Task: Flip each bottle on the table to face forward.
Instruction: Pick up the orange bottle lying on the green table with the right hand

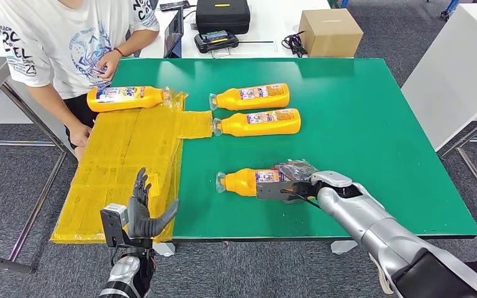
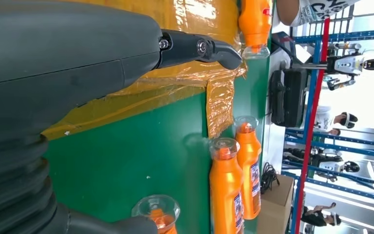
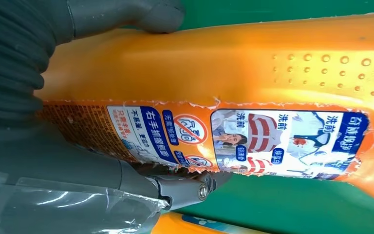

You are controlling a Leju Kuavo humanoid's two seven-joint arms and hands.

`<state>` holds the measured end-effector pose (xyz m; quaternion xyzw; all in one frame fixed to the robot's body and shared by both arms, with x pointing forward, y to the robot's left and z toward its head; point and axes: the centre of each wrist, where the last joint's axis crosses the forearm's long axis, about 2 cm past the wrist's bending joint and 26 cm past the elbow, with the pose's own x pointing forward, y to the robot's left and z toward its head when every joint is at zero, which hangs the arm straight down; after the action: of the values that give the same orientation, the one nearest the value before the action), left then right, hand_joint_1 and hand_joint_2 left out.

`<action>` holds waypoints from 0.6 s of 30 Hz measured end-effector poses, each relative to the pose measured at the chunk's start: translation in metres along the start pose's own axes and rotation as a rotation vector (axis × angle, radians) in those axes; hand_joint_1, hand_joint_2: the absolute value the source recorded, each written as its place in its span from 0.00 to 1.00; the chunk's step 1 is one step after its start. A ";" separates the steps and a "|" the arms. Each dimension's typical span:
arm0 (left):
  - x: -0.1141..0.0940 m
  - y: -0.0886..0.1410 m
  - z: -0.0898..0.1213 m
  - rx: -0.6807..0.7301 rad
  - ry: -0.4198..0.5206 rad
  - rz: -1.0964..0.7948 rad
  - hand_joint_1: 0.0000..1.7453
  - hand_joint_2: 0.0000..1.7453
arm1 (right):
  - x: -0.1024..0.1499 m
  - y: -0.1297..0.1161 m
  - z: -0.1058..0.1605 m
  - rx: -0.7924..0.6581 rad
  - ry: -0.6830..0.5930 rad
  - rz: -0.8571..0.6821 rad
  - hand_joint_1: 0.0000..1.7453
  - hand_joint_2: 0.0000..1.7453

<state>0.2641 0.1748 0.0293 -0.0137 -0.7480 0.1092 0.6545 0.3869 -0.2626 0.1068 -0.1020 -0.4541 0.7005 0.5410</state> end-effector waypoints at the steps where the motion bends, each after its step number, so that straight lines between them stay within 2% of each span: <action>1: 0.000 0.000 0.000 0.000 0.001 0.001 0.00 1.00 | 0.000 0.000 0.000 0.000 0.003 0.006 1.00 1.00; 5: 0.000 -0.001 0.001 0.001 0.005 0.005 0.00 1.00 | 0.000 0.004 -0.001 -0.047 0.001 0.004 1.00 1.00; 9: -0.001 -0.001 0.006 0.004 0.016 0.007 0.00 1.00 | 0.012 0.032 -0.002 -0.240 -0.060 -0.054 1.00 1.00; 13: 0.001 0.001 0.013 0.013 0.023 0.013 0.00 1.00 | 0.061 0.070 0.001 -0.549 -0.235 -0.191 1.00 1.00; 15: 0.004 0.002 0.015 0.020 0.021 0.022 0.00 1.00 | 0.086 0.076 0.008 -0.708 -0.302 -0.263 1.00 1.00; 18: 0.007 0.002 0.017 0.028 0.017 0.038 0.00 1.00 | 0.105 0.070 0.022 -0.950 -0.331 -0.299 1.00 1.00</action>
<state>0.2458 0.1757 0.0338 -0.0196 -0.7403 0.1318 0.6589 0.2848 -0.1852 0.1034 -0.1582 -0.8106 0.3393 0.4503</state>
